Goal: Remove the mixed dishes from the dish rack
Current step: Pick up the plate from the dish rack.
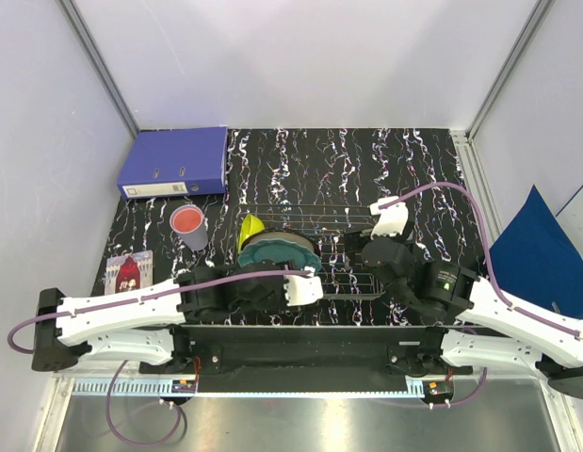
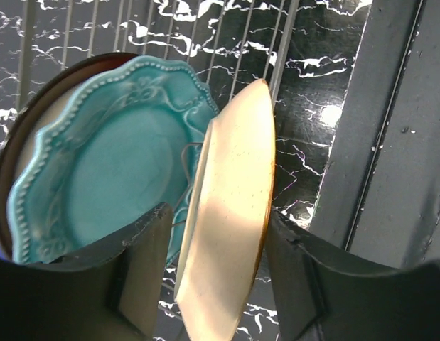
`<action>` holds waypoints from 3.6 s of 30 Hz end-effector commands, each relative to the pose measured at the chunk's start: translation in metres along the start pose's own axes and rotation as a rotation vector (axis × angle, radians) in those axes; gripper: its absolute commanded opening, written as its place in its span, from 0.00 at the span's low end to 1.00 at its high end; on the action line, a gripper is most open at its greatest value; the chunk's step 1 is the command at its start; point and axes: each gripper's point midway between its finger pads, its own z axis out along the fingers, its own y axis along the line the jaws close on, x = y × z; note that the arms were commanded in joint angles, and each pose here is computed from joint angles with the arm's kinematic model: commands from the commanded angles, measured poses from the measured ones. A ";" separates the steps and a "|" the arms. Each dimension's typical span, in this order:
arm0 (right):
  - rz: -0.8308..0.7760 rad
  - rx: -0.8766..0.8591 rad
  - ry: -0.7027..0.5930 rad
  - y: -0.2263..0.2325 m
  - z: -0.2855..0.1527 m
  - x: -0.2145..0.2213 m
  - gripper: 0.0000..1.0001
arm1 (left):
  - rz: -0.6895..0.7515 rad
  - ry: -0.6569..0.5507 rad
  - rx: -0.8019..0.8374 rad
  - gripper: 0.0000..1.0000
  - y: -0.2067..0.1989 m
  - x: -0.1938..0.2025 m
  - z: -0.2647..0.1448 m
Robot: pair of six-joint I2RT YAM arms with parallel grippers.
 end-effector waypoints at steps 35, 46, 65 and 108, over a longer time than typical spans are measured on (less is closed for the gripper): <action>0.037 -0.018 -0.046 0.008 0.003 -0.009 1.00 | 0.157 -0.125 -0.342 0.00 0.095 -0.077 -0.058; 0.060 -0.030 -0.079 0.004 -0.006 -0.026 1.00 | 0.053 -0.414 -0.463 0.00 0.138 -0.157 -0.131; 0.402 -0.201 -0.337 -0.032 -0.064 -0.080 1.00 | -0.489 -0.743 -0.486 0.00 0.193 -0.201 -0.204; 0.428 -0.448 -0.506 0.051 -0.058 -0.202 0.50 | -1.004 -1.072 0.374 0.00 0.224 -0.241 -0.154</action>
